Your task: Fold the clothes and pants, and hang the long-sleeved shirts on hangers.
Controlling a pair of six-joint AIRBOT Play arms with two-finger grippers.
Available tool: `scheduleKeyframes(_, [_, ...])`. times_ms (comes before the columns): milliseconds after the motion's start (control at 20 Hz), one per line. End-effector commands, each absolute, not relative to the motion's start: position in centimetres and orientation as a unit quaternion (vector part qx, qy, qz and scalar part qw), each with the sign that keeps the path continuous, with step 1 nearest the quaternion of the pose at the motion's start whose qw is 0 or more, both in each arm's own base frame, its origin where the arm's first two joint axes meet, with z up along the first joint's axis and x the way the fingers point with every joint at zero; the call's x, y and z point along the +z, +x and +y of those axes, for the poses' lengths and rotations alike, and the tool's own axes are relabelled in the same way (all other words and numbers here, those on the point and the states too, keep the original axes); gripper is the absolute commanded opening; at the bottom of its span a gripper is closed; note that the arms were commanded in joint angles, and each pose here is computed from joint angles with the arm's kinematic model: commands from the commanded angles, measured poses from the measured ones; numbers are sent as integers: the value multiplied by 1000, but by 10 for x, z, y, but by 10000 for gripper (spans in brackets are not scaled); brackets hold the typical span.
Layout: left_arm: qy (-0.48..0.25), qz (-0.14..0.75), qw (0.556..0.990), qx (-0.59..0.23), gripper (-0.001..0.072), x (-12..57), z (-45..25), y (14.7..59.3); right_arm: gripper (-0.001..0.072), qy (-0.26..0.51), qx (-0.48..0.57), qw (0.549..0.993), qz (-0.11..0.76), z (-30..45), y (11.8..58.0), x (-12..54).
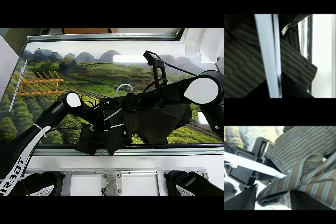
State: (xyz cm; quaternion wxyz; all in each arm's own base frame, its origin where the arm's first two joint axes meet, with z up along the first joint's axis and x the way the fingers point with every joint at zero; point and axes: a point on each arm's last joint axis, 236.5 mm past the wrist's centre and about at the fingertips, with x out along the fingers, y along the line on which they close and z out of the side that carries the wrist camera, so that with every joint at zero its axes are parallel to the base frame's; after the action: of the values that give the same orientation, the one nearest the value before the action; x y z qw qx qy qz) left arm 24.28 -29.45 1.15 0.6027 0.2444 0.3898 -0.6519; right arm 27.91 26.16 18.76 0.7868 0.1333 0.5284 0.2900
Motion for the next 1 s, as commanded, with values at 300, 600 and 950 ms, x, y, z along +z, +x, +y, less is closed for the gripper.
scheduleKeyframes(300, [245,393,598,-654,15,11,-293,240,690,85,273,780,557,207,262,200])
scheduleKeyframes(600, [245,393,598,-654,15,11,-293,240,689,85,333,764,546,198,260,211])
scheduleKeyframes(950, [245,393,599,-654,15,11,-293,241,684,69,397,775,487,162,277,227])
